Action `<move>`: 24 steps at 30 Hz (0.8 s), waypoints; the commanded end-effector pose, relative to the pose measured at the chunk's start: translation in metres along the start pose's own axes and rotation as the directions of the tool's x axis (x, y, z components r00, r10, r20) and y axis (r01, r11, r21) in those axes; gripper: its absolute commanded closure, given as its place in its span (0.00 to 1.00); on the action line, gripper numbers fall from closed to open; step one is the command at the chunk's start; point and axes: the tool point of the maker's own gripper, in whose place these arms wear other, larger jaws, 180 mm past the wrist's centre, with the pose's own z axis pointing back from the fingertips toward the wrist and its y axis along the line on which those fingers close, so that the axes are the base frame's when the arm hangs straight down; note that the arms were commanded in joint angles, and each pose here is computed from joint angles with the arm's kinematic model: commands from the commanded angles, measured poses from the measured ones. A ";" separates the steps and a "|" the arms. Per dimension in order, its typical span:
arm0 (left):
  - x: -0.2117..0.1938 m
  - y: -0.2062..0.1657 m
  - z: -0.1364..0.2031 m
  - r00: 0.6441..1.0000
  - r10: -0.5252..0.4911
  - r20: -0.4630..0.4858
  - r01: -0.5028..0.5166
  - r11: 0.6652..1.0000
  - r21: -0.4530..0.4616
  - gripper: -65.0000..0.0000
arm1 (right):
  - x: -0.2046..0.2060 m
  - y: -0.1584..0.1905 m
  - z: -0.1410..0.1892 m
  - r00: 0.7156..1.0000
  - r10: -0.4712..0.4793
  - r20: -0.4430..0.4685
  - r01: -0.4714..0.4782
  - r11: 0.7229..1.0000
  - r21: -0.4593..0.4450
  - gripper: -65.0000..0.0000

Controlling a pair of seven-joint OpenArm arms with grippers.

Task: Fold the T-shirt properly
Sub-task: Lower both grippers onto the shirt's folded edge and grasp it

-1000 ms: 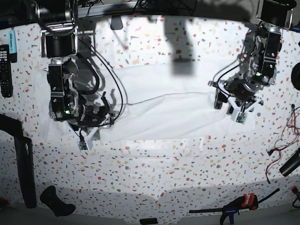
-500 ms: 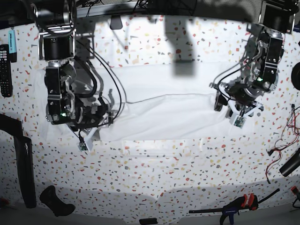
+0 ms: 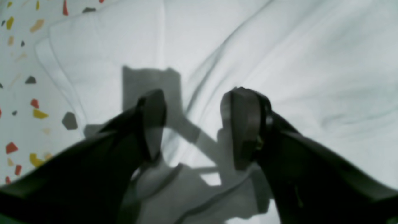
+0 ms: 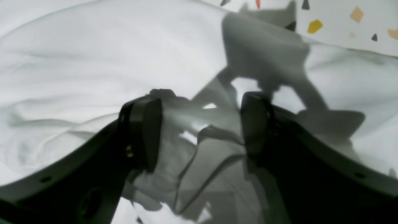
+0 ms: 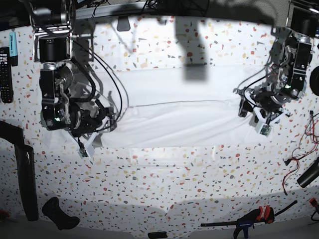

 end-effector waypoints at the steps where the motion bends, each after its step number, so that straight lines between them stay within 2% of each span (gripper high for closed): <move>1: -0.045 0.028 0.007 0.981 -0.033 -0.193 0.051 0.994 0.092 0.51 | -0.055 -0.017 0.002 0.974 0.006 -0.228 -0.022 0.997 -0.069 0.39; 3: -0.045 0.028 0.007 0.981 -0.033 -0.193 0.052 0.994 0.093 0.51 | -0.048 -0.009 0.007 0.978 0.044 -0.206 -0.051 0.998 -0.029 0.39; 6: -0.045 0.028 0.007 0.981 -0.032 -0.193 0.051 0.994 0.093 0.51 | -0.021 0.017 0.022 0.989 0.109 -0.098 -0.104 0.993 0.062 0.39; 8: -0.045 0.028 0.007 0.981 -0.033 -0.192 0.051 0.994 0.093 0.51 | 0.001 0.029 0.038 0.990 0.137 -0.018 -0.135 0.987 0.082 0.39; 11: -0.045 0.028 0.007 0.981 -0.032 -0.193 0.051 0.994 0.093 0.51 | 0.030 0.037 0.060 0.978 0.189 0.087 -0.194 0.980 0.053 0.39; 14: -0.045 0.028 0.007 0.980 -0.032 -0.195 0.051 0.994 0.093 0.51 | 0.046 0.040 0.076 0.963 0.230 0.144 -0.234 0.972 0.012 0.39; 20: -0.052 0.028 0.009 0.973 -0.029 -0.228 0.052 0.994 0.092 0.51 | 0.035 0.036 0.074 0.965 0.235 0.119 -0.236 0.972 -0.012 0.39; 24: -0.052 0.028 0.009 0.973 -0.029 -0.228 0.051 0.994 0.092 0.51 | 0.005 0.026 0.067 0.967 0.254 0.032 -0.252 0.966 -0.067 0.39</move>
